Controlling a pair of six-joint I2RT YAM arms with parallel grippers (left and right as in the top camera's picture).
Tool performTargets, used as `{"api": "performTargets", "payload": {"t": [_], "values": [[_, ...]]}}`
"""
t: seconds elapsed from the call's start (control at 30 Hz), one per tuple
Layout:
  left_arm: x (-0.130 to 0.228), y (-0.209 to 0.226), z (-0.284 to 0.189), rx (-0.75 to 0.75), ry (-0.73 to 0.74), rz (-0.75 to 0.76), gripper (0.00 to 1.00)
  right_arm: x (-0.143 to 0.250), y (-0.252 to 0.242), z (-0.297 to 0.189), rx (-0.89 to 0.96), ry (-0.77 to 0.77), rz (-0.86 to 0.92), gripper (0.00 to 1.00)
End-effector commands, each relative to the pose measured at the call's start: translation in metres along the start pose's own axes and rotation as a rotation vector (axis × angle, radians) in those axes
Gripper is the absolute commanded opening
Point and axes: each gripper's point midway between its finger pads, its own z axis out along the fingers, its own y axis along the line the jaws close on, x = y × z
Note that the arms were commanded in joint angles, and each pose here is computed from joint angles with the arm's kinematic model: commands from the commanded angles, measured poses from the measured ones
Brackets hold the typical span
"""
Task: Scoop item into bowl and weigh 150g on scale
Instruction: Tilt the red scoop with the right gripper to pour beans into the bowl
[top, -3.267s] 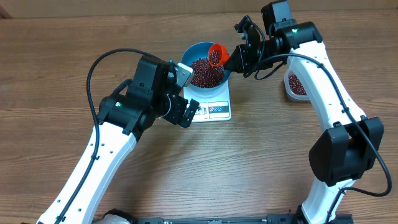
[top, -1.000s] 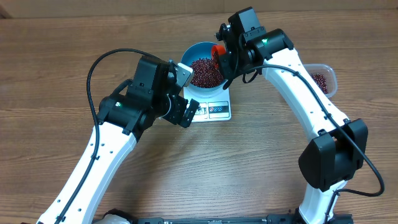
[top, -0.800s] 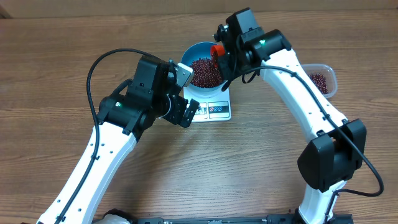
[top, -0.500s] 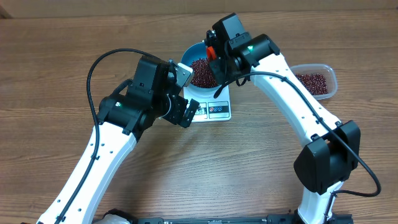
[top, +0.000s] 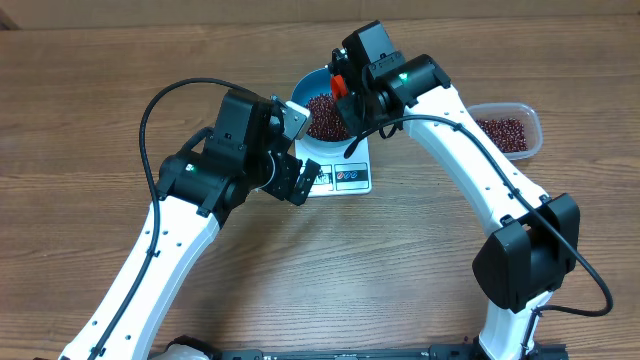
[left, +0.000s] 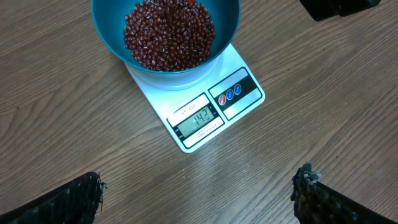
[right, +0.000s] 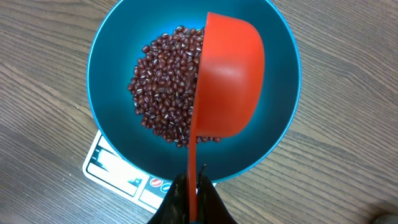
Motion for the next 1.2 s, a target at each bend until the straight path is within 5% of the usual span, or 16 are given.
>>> {"api": "performTargets", "payload": {"t": [0.0,1.17], "values": [[-0.001,0.001,-0.001,-0.006,-0.007,-0.012,1.00,-0.018,-0.002,-0.027,-0.002,-0.083,0.000,0.04],[-0.001,0.001,-0.001,-0.006,-0.007,-0.012,0.99,-0.016,0.003,-0.027,0.070,-0.067,-0.132,0.04]]}}
